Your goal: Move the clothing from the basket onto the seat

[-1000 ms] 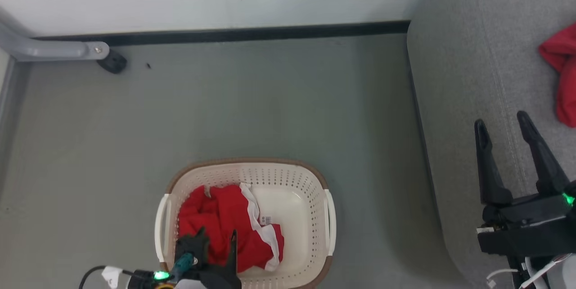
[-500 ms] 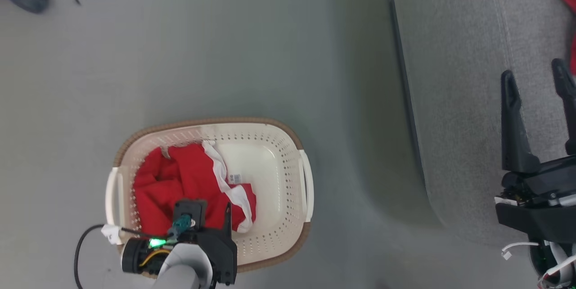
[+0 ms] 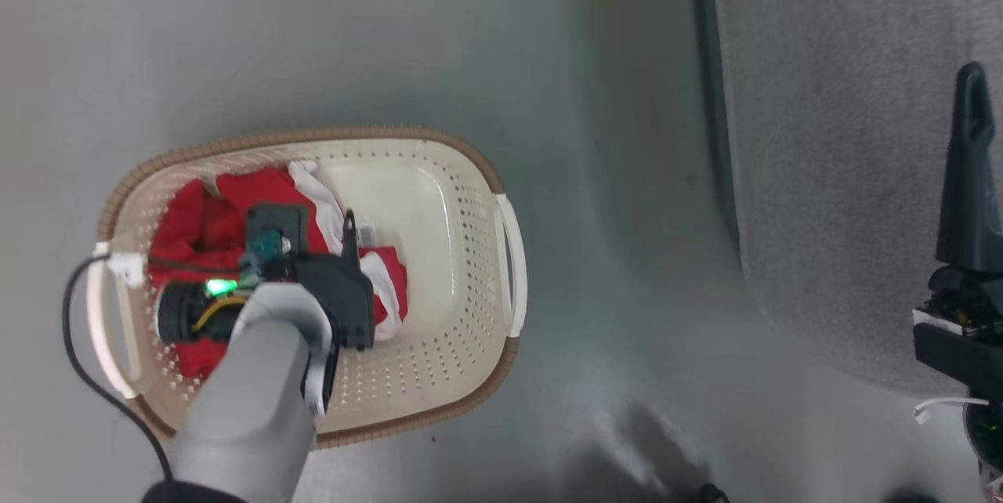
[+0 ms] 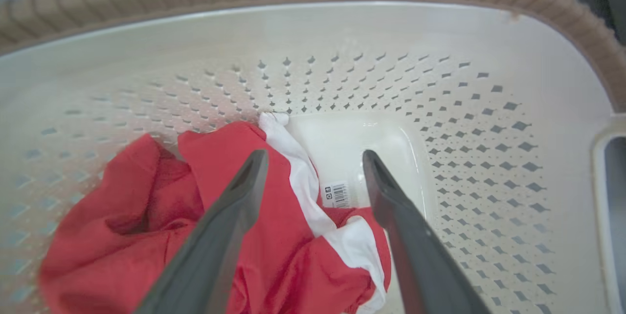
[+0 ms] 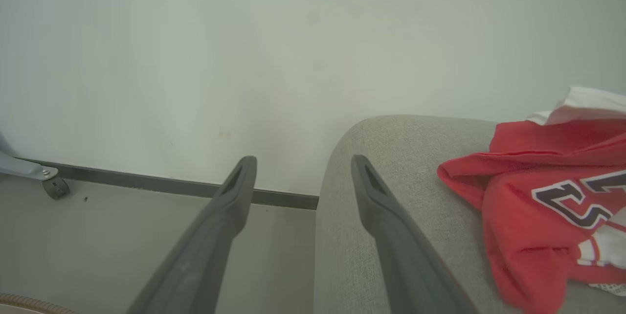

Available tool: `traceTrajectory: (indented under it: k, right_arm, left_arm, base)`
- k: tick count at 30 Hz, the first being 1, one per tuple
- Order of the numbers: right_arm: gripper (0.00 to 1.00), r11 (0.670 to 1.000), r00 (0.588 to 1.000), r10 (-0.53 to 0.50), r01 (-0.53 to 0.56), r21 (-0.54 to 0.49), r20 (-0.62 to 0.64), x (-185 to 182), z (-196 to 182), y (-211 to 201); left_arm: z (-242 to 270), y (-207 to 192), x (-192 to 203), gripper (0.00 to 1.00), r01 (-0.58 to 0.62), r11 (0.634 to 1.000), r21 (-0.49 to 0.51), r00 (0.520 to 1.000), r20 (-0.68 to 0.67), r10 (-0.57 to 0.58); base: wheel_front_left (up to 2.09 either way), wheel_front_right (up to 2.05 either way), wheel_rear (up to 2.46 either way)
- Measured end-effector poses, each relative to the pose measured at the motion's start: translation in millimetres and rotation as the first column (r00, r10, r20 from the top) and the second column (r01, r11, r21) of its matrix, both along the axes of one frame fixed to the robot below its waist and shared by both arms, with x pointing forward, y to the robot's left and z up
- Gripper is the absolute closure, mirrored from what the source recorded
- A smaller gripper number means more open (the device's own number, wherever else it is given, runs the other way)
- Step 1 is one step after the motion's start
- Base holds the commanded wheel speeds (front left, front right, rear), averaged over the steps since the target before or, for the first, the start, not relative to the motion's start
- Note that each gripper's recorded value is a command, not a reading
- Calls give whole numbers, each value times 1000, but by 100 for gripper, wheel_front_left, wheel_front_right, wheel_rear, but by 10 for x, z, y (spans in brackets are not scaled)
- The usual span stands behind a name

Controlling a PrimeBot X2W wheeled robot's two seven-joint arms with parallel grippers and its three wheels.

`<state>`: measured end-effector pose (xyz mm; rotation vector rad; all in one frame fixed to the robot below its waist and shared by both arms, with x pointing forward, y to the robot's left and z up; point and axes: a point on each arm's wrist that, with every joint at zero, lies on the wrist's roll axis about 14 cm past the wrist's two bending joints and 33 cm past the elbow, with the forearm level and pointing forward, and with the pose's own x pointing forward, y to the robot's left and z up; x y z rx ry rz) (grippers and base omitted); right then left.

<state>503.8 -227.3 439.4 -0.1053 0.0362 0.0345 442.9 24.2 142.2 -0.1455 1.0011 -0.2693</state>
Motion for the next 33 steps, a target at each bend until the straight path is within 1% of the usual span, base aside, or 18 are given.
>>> traceTrajectory:
  k: [1, 3, 7, 9, 10, 14, 22, 23, 24, 25, 29, 33]
  right_arm:
    - [0, 1000, 1000, -3, 3, -1, -6, 13, -41, -11]
    - [0, 1000, 1000, 0, 0, -4, -3, 92, -117, -10]
    - [0, 1000, 1000, -3, 3, -5, -30, 147, -332, -21]
    - [0, 1000, 999, -9, 8, -4, -47, 162, -452, -33]
    - [0, 1000, 998, -9, 9, -3, -66, 159, -562, -32]
    - [0, 1000, 996, -9, 9, 2, -89, 154, -717, -24]
    - [0, 1000, 996, -2, 3, 9, -91, 192, -819, 0]
    - [0, 1000, 996, -1, 2, 10, -93, 190, -830, 2]
    - [0, 1000, 996, -1, 2, 10, -94, 192, -834, 4]
    - [0, 1000, 996, 0, 1, 11, -94, 195, -836, 6]
    - [0, 1000, 997, 4, -3, 12, -73, 236, -802, 16]
    - [0, 1000, 997, 1, 0, 13, -82, 224, -818, 7]
  left_arm:
    - [-40, -6, 56, 0, 5, 1000, 3, 1000, 5, -5]
    - [-185, 65, 213, 0, -29, 999, 13, 1000, 8, 29]
    - [-430, 264, 325, 0, -78, 996, 49, 997, -7, 79]
    - [-554, 338, 291, 0, -99, 993, 63, 995, -24, 101]
    - [-670, 390, 204, 0, -113, 991, 75, 992, -50, 117]
    - [-819, 479, 148, 0, -144, 985, 95, 985, -78, 152]
    - [-953, 597, 45, 0, -172, 976, 131, 974, -126, 188]
    - [-961, 604, 32, 51, -171, 976, 135, 973, -132, 189]
    - [-968, 612, 17, 86, -171, 975, 138, 972, -137, 190]
    - [-971, 614, 8, 100, -171, 975, 140, 972, -140, 190]
    - [-962, 610, 42, 100, -171, 975, 140, 972, -137, 191]
    - [-912, 588, 72, 100, -174, 975, 134, 974, -123, 191]
  base:
    - [0, 0, 0]
    - [0, 0, 0]
    - [0, 0, 0]
    - [0, 0, 0]
    - [0, 0, 0]
    - [0, 0, 0]
    - [0, 0, 0]
    - [0, 0, 0]
    - [0, 0, 0]
    - [0, 0, 0]
    - [0, 0, 0]
    - [0, 0, 0]
